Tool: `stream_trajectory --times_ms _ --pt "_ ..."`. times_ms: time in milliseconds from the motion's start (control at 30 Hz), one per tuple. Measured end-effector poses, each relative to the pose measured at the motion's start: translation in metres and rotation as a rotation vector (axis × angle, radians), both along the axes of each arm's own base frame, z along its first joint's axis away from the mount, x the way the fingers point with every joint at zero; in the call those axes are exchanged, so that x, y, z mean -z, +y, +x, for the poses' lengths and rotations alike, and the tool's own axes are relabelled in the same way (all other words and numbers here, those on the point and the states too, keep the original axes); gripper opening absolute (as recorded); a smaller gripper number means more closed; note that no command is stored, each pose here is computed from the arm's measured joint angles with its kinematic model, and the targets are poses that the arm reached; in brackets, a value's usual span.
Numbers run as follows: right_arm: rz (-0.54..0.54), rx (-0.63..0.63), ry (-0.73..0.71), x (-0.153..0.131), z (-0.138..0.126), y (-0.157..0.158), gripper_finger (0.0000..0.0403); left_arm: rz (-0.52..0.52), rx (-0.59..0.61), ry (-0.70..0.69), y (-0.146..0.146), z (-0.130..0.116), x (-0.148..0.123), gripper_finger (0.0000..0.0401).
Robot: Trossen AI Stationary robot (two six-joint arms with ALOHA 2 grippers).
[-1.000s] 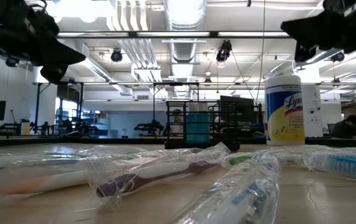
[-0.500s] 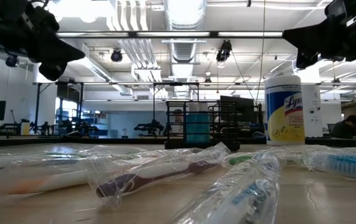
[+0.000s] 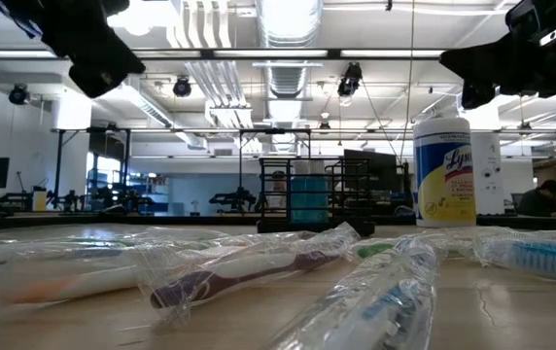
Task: Pick & Place toothbrushing station
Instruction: Put the left green toothbrush into the black wire organizer
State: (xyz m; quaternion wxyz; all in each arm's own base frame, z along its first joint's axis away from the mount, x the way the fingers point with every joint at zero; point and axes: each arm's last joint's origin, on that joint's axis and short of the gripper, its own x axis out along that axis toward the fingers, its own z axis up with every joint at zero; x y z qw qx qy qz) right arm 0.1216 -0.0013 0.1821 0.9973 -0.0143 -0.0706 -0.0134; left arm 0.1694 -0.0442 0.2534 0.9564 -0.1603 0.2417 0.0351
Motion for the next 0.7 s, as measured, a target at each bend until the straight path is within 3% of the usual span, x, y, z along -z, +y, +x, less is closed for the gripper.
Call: stream_trajectory --times_ms 133,300,700 --pt "0.0 0.0 0.003 0.0 0.0 0.0 0.0008 0.009 -0.049 0.135 -0.02 0.015 -0.007 0.0032" --pt "0.003 0.008 0.012 0.001 0.0 0.0 0.0008 -0.026 -0.118 0.373 -0.042 0.033 0.009 0.0087" --pt "0.052 0.005 0.048 0.005 0.002 0.0 0.0008 -0.026 -0.002 0.612 -0.095 0.068 0.043 0.0227"
